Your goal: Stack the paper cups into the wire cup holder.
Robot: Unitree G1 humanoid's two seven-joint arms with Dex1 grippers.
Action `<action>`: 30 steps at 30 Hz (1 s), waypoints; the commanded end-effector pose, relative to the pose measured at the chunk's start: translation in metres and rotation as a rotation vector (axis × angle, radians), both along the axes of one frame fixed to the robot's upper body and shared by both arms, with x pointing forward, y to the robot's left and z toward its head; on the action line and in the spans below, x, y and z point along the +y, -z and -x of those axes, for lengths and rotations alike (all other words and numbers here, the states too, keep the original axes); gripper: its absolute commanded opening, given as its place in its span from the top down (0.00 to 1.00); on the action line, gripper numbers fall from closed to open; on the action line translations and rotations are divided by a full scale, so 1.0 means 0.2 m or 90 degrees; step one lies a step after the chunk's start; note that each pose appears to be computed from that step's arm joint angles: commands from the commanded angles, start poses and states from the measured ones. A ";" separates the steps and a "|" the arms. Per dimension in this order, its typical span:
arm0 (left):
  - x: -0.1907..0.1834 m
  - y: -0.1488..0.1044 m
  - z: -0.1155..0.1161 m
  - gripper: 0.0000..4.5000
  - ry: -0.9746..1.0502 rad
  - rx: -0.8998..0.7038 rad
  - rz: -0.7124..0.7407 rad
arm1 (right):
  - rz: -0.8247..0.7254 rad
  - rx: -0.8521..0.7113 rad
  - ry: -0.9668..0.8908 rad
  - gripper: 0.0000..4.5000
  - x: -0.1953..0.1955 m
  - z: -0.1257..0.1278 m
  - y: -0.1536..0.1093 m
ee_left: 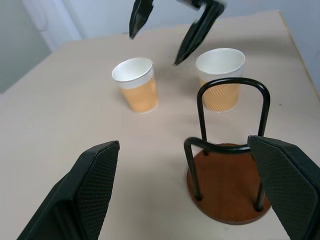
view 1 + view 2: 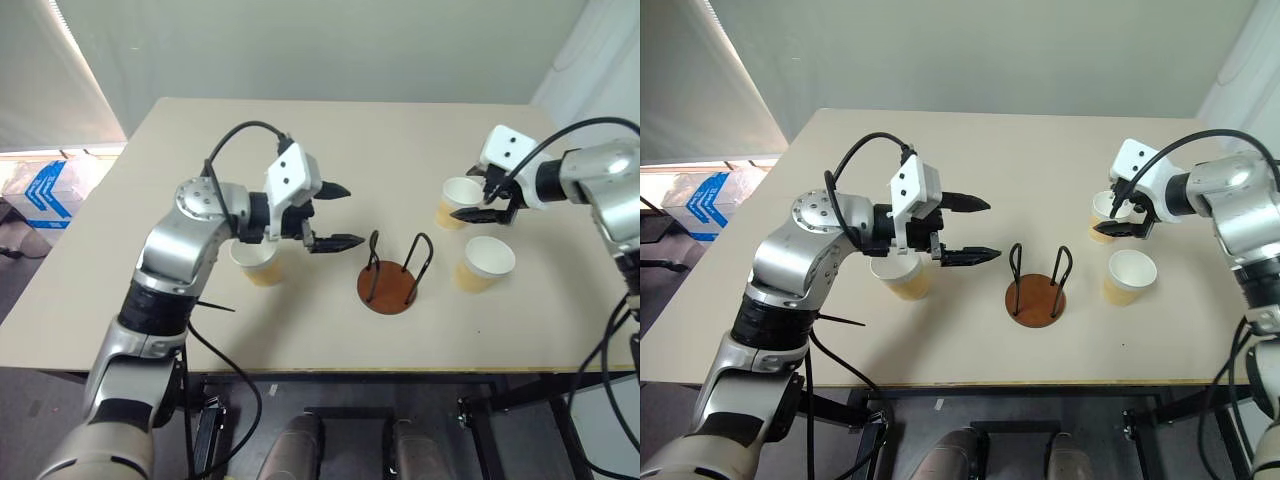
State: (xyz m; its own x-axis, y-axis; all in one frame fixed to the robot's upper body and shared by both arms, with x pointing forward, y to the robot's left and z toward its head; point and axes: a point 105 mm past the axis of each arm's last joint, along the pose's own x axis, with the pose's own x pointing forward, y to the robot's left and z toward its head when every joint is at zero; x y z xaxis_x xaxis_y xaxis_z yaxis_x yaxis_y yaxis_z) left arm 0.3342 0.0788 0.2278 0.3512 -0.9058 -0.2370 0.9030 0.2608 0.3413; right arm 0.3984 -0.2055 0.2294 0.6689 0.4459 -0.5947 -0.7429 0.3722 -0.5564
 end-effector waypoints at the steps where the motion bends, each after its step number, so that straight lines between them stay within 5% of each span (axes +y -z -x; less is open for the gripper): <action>1: 0.04 -0.06 0.03 0.00 -0.014 -0.033 0.014 | 0.055 -0.016 0.002 0.00 -0.04 -0.06 -0.01; 10: 0.10 -0.03 0.05 0.00 -0.048 -0.034 -0.001 | 0.103 0.000 0.013 0.00 -0.04 -0.18 0.09; 14: 0.10 -0.02 0.05 0.00 -0.053 -0.034 -0.009 | 0.118 -0.001 0.020 0.20 -0.04 -0.20 0.12; 24: 0.15 0.00 0.06 0.00 -0.051 -0.006 0.004 | 0.093 -0.011 0.005 0.99 -0.04 -0.19 0.06; 30: 0.17 -0.09 0.17 0.00 0.040 0.061 0.110 | 0.027 -0.010 -0.118 0.99 0.07 0.02 -0.19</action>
State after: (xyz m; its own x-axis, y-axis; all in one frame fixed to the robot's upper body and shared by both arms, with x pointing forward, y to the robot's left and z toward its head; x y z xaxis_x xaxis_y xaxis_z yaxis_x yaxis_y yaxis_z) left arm 0.3097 0.1104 0.2335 0.3139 -0.9377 -0.1493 0.9372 0.2808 0.2068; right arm 0.4116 -0.2051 0.2340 0.6001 0.4540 -0.6586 -0.7947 0.2444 -0.5556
